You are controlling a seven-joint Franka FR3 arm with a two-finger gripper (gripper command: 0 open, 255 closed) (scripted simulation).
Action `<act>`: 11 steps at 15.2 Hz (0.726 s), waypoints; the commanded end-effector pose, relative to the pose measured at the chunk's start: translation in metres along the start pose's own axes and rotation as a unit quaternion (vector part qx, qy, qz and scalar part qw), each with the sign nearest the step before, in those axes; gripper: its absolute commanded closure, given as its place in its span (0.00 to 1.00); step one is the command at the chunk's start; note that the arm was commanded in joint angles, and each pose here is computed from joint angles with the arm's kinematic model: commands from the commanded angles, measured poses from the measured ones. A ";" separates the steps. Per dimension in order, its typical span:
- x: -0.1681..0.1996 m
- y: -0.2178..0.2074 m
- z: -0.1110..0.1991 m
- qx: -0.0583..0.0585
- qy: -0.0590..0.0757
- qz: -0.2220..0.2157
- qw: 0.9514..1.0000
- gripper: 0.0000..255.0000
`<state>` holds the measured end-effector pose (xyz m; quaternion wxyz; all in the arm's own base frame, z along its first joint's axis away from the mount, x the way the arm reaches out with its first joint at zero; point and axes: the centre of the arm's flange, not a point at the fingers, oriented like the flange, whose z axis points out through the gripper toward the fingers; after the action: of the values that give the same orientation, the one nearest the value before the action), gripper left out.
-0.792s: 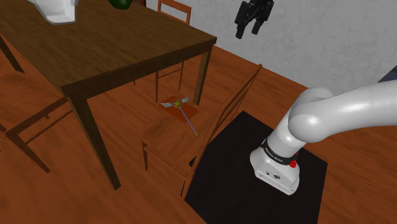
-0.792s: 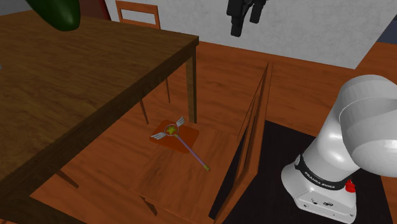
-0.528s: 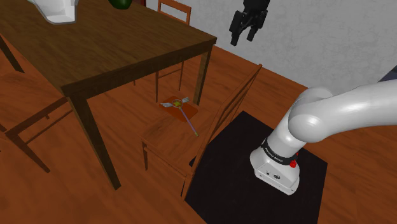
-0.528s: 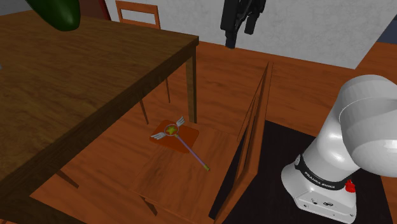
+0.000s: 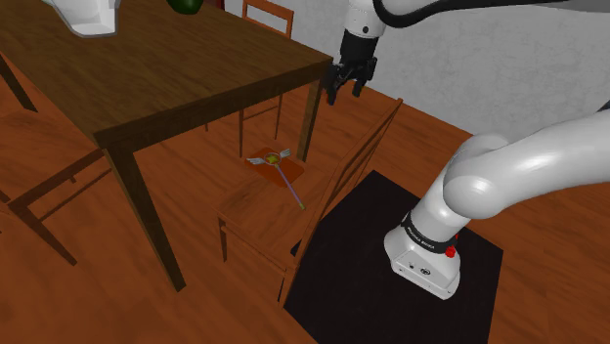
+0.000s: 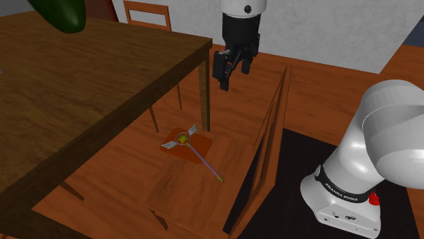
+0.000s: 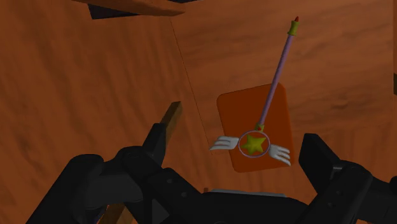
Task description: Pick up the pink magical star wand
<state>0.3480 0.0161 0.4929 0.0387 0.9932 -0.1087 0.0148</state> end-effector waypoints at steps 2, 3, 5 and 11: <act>0.010 -0.013 0.036 0.000 -0.003 0.009 1.000 0.00; 0.013 -0.018 0.049 0.000 -0.004 0.012 1.000 0.00; 0.019 -0.027 0.073 0.000 -0.007 0.018 1.000 0.00; 0.038 -0.054 0.145 0.000 -0.015 0.036 0.999 0.00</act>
<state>0.3965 0.0459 0.3586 0.0376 0.9892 -0.1419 0.0019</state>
